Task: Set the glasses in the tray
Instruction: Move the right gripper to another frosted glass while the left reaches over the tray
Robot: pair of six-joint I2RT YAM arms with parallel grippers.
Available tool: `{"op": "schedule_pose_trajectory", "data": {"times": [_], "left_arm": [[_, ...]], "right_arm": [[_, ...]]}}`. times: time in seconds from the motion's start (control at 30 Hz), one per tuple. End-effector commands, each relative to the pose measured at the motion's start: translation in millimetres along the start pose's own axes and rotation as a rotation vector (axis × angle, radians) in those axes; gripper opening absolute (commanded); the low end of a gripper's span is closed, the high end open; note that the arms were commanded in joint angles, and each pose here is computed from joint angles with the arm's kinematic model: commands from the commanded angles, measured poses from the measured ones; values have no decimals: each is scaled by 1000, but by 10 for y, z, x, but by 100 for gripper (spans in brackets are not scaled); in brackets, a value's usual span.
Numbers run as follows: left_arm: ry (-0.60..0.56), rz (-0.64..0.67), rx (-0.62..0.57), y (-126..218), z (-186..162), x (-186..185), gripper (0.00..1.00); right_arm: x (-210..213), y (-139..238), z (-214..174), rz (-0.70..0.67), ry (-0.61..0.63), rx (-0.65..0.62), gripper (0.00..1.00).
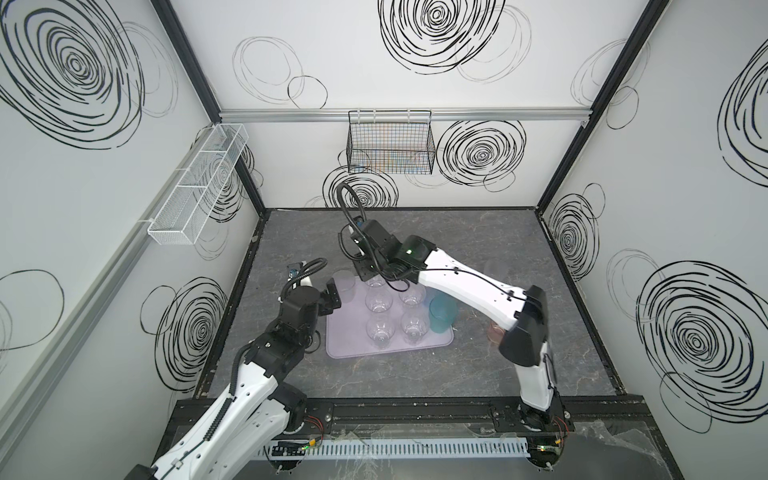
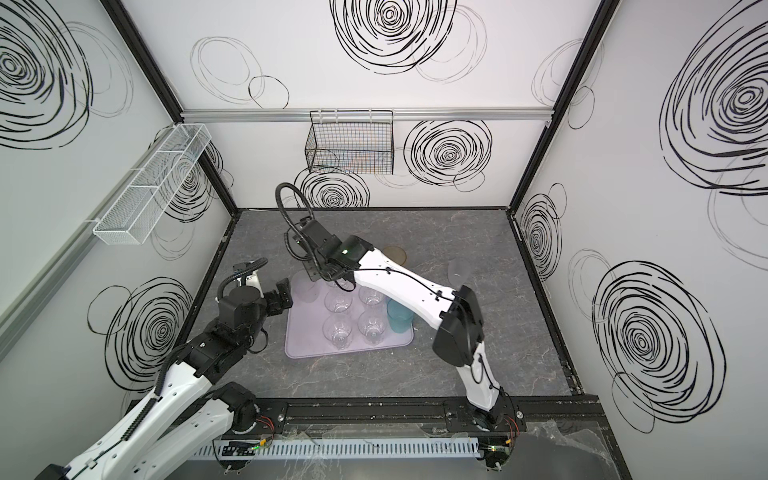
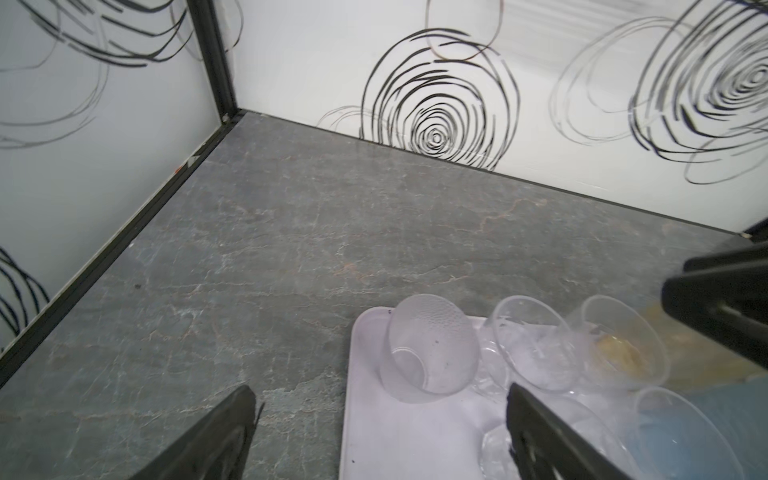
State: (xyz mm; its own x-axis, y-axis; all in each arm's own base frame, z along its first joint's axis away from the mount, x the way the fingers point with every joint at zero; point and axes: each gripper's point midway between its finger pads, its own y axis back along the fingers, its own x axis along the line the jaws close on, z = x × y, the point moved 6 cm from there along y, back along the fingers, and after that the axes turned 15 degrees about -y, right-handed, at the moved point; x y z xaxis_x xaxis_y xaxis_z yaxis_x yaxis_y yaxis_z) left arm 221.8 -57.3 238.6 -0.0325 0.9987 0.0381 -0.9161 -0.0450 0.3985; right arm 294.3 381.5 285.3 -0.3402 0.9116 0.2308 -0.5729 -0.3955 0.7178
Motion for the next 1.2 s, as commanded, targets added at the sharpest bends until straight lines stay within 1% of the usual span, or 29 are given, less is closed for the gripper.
{"op": "schedule_pose_trajectory", "data": {"times": [0.0, 0.13, 0.2, 0.27, 0.37, 0.43, 0.5, 0.6, 0.77, 0.83, 0.93, 1.0, 1.07, 1.17], "left_arm": [[-28, 27, -77, 124, 203, -145, 96], [-65, -58, -132, 246, 300, -537, 96], [-82, -119, -150, 297, 323, -771, 96], [-109, -185, -154, 336, 315, -1038, 96], [-161, -264, -154, 390, 252, -1406, 96], [-192, -308, -152, 416, 198, -1616, 96], [-216, -358, -141, 433, 133, -1798, 96], [-318, -421, -123, 468, 41, -2037, 96], [-453, -453, -74, 389, -208, -2286, 96], [-490, -474, -52, 354, -290, -2368, 96], [-554, -503, -33, 302, -385, -2475, 96], [-586, -511, -24, 251, -395, -2508, 96], [-590, -517, -15, 203, -370, -2514, 96], [-556, -521, -7, 156, -346, -2472, 96]], "right_arm": [[-463, 187, -195, -108, -71, -20, 29], [-979, 561, -312, -166, -153, -70, 30], [-1255, 734, -366, -198, -215, -79, 31], [-1562, 913, -445, -220, -289, -93, 34], [-1996, 1095, -624, -284, -359, -148, 38], [-2309, 1129, -720, -326, -419, -149, 41], [-2606, 1117, -778, -367, -478, -147, 44], [-2975, 1062, -766, -416, -560, -189, 49], [-3520, 930, -710, -522, -706, -293, 55], [-3759, 886, -759, -562, -776, -306, 55], [-4022, 790, -826, -524, -883, -315, 55], [-4096, 718, -826, -479, -917, -300, 55], [-4145, 613, -830, -450, -945, -278, 54], [-4229, 482, -823, -427, -979, -217, 52]]}}
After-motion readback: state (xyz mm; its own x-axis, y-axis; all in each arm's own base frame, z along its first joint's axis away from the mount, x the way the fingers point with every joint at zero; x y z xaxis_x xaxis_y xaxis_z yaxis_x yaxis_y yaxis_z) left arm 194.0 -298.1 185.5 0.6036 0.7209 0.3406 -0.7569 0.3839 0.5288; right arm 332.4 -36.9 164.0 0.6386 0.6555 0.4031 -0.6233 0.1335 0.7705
